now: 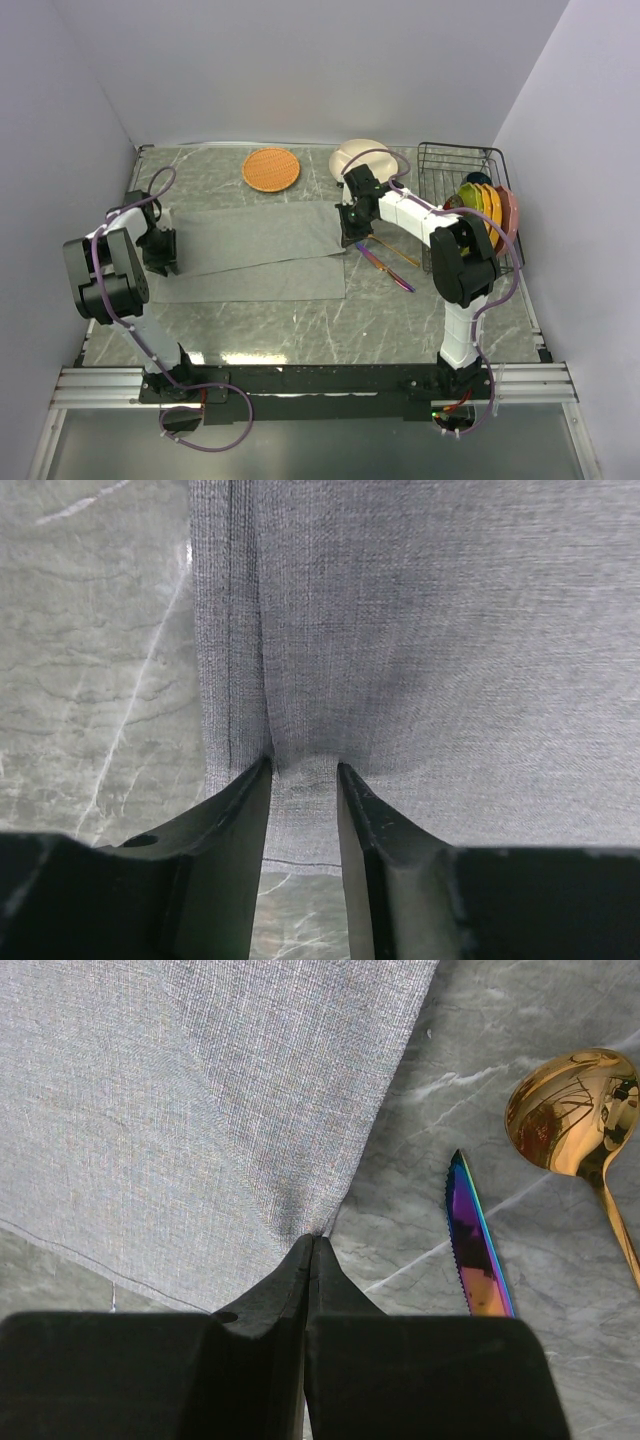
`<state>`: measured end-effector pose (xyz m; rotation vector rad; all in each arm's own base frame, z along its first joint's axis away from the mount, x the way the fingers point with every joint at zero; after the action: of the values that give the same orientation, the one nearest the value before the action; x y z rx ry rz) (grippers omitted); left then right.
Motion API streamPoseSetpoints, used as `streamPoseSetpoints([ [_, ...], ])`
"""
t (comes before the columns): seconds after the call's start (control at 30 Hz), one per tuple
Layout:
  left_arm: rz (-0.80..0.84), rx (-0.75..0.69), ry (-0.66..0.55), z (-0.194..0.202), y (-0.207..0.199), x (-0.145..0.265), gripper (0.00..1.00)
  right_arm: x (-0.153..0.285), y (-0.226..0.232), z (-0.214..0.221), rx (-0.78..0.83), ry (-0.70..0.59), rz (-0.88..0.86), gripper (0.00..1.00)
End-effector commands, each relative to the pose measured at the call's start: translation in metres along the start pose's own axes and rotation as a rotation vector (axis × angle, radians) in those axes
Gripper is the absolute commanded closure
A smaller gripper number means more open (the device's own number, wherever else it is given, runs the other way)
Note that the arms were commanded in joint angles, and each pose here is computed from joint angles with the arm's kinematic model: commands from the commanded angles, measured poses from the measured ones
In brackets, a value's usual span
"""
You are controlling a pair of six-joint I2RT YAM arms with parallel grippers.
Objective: Fold the napkin into a case and place the utensils inside
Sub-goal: Smooth out the rectangle-folded napkin at the center of the board.
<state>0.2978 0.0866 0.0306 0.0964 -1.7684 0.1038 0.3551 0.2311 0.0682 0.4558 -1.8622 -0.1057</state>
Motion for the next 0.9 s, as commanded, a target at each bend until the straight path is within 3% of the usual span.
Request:
streamPoseSetpoints([
  [0.0,-0.031,0.018,0.001,0.001,0.003,-0.006,0.61,0.014,0.008,-0.01,0.006,-0.05,-0.007,1.0],
  [0.43,0.055,0.022,-0.062,-0.012,-0.015,0.005,0.63,0.013,0.008,-0.01,0.001,-0.048,-0.007,1.0],
  [0.67,0.068,0.026,-0.087,-0.015,-0.018,0.007,0.74,0.012,0.008,-0.011,0.003,-0.046,-0.005,1.0],
  [0.87,0.044,0.024,-0.102,-0.017,-0.014,0.014,0.7,0.013,0.008,-0.01,0.003,-0.046,-0.006,1.0],
])
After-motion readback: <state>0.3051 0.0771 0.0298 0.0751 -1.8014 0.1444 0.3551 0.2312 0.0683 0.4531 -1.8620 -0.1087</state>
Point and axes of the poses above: each gripper's point midway between its finger pads, its own x axis back along the fingers, its own y axis along the line the jaws close on, z = x × y, the point moved 1 cm from there along x, back along the fingers, and after that the axes turned 3 degrees about -x, right-handed, at the moved point
